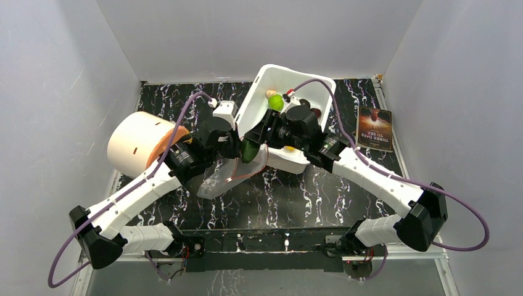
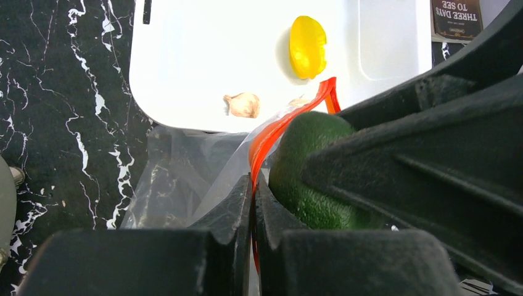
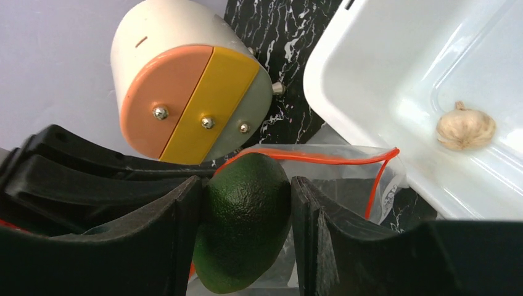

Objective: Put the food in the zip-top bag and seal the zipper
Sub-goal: Place the fake vegetable in the zipper food storage bag.

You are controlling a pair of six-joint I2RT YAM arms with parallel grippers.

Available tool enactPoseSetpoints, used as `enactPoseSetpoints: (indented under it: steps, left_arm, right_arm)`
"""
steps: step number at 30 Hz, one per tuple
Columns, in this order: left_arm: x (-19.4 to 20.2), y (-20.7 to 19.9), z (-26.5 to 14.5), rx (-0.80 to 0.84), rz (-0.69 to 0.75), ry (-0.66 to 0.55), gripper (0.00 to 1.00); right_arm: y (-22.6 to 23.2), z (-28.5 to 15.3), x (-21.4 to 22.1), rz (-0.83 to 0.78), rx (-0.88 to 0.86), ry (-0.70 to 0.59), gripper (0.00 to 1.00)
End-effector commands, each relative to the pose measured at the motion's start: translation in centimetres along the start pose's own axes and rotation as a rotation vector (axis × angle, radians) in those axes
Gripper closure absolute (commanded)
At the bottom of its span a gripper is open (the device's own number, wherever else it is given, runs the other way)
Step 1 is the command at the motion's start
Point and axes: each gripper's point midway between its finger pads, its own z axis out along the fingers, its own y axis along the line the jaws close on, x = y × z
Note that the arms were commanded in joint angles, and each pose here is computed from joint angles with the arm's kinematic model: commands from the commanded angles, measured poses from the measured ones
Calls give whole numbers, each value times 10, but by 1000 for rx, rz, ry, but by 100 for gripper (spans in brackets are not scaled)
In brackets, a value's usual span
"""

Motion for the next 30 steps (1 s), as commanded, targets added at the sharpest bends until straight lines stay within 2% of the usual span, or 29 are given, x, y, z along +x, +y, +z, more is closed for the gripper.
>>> enactPoseSetpoints:
  steps: [1,7,12,17,25,30]
  left_arm:
    - [-14,-4,-7,26,-37,-70,100]
    - [-18,-7,-10,58,-42,-102,100]
    - [-10,-3,-8,58,-36,-108,100]
    - [6,1,2,51,-16,-84,100]
    - [22,4,6,87,29,-88,100]
    - [35,7,3,128,98,-93,100]
  right_arm:
    - [13,-12,-8,-28,-18,-58,69]
    - [1,-7,3,-28,25,-24,65]
    - [-1,-6,3,-59,36,-16,43]
    - [3,-10,-3,-100,34,-33,32]
    - [2,-10,-24,-202,94,-77,30]
    - [-21,-5,-40,-295,246,-101,28]
